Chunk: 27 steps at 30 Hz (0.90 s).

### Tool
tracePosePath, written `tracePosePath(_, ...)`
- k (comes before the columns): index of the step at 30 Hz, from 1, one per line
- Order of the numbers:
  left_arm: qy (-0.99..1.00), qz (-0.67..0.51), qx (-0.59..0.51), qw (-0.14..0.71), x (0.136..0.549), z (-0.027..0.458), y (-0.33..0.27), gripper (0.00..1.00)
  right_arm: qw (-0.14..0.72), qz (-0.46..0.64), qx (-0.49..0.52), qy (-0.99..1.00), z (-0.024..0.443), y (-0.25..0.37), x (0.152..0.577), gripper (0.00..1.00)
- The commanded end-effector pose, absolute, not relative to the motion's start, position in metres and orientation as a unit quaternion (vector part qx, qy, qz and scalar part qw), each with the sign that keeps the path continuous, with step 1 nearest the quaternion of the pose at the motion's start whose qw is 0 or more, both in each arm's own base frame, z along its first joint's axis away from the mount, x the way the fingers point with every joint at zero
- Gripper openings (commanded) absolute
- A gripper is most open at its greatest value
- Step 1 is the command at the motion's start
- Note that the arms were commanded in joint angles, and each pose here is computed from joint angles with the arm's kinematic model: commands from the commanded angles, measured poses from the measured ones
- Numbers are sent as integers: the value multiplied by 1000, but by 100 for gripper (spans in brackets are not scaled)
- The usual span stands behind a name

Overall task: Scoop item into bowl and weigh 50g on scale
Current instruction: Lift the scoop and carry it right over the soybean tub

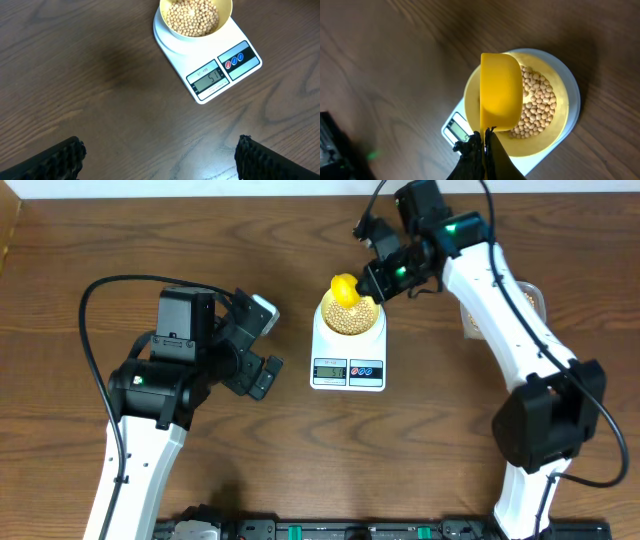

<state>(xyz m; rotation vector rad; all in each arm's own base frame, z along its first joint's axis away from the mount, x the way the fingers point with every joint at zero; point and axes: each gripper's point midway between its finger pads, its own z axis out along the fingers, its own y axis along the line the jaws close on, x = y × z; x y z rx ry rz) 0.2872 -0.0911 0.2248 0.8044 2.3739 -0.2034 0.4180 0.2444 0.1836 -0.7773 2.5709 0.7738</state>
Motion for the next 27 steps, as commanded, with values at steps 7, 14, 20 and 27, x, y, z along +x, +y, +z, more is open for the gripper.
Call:
tracePosePath(7, 896, -82, 310, 306, 287, 223, -92, 98, 222, 316, -256, 886, 248, 217, 409, 1)
tracePosePath(14, 896, -82, 310, 306, 287, 223, -92, 97, 241, 316, -217, 891, 272, 183, 407, 1)
tracePosePath(20, 896, -82, 310, 306, 287, 223, -92, 98, 252, 306, -180, 900, 286, 146, 403, 1)
tracePosePath(27, 896, -82, 310, 306, 287, 223, -92, 98, 247, 299, -149, 910, 285, 120, 403, 1)
